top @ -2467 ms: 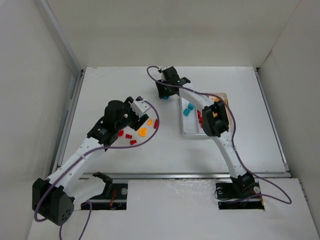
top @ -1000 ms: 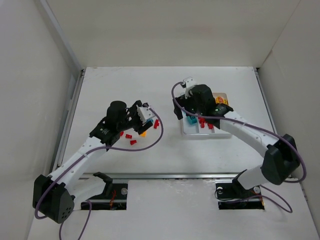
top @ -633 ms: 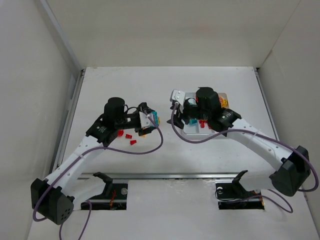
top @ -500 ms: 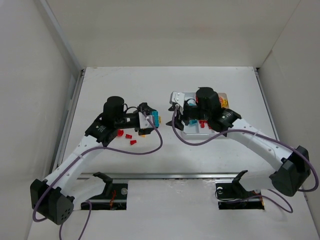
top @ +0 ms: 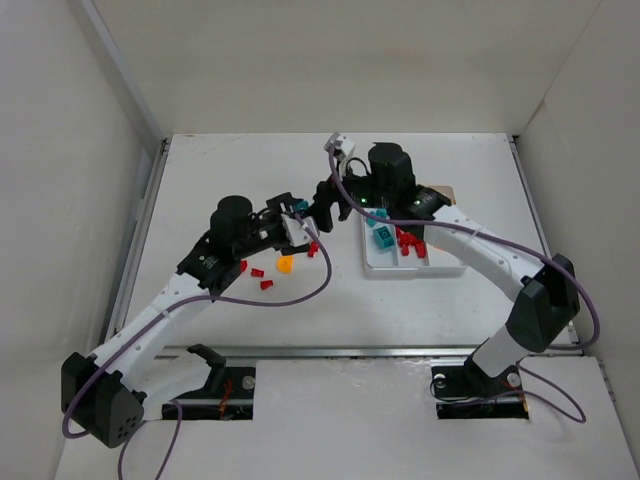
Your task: Sort the legos into containers by color
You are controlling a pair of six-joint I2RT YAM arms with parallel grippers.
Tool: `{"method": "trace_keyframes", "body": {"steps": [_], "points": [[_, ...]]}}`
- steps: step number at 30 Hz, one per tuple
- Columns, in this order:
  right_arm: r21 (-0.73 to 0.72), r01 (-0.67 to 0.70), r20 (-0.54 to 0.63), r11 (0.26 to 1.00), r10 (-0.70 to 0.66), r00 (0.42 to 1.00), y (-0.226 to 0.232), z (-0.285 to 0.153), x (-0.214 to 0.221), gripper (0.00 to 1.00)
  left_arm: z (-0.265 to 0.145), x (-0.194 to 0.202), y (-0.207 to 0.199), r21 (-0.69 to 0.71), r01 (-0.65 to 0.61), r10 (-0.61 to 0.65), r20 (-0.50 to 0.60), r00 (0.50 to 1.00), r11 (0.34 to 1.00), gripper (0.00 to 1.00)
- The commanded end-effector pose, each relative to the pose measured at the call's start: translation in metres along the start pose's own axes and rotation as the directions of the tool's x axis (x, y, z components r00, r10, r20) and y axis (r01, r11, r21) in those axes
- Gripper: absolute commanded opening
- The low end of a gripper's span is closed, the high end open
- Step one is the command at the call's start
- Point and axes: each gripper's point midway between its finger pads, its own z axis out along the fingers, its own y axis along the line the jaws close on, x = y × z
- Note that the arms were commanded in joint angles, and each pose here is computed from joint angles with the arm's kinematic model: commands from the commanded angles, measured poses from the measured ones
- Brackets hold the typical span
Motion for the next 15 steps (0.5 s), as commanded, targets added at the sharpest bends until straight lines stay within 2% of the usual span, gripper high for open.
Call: {"method": "trace_keyframes", "body": {"steps": [1,4,7,10,11,12,13,14,15], "points": [[-0.069,-0.129,0.073,0.989,0.134,0.988,0.011,0.012,-0.029,0.94,-0.003,-0.014,0.024,-0.116,-0.033,0.036,0.023,0.999,0.993,0.00],[-0.092,-0.139,0.060,0.986,0.145,0.988,0.011,0.019,-0.029,0.85,-0.006,-0.011,0.028,-0.146,-0.036,0.037,0.007,0.999,0.989,0.00],[-0.101,-0.138,0.057,0.985,0.145,0.988,0.011,0.021,-0.030,0.83,-0.005,-0.014,0.029,-0.154,-0.040,0.042,0.010,0.999,0.987,0.00],[-0.144,-0.134,0.043,0.980,0.142,0.989,0.015,0.025,-0.030,0.63,-0.003,-0.012,0.024,-0.141,-0.039,0.040,0.010,0.999,0.989,0.00],[-0.152,-0.135,0.038,0.979,0.142,0.989,0.015,0.027,-0.030,0.49,-0.003,-0.012,0.024,-0.141,-0.039,0.040,0.010,0.999,0.989,0.00],[-0.152,-0.135,0.038,0.979,0.142,0.989,0.015,0.027,-0.030,0.42,-0.003,-0.012,0.024,-0.141,-0.039,0.040,0.010,0.999,0.989,0.00],[-0.165,-0.134,0.034,0.977,0.142,0.989,0.018,0.027,-0.030,0.28,-0.003,-0.012,0.024,-0.141,-0.039,0.040,0.010,0.999,0.989,0.00],[-0.165,-0.134,0.034,0.977,0.142,0.989,0.018,0.027,-0.030,0.28,-0.003,-0.012,0.023,-0.141,-0.030,0.031,0.011,0.999,0.990,0.00],[-0.165,-0.134,0.034,0.977,0.142,0.989,0.018,0.027,-0.030,0.05,-0.004,-0.011,0.024,-0.148,-0.029,0.031,0.005,1.000,0.989,0.00]]}}
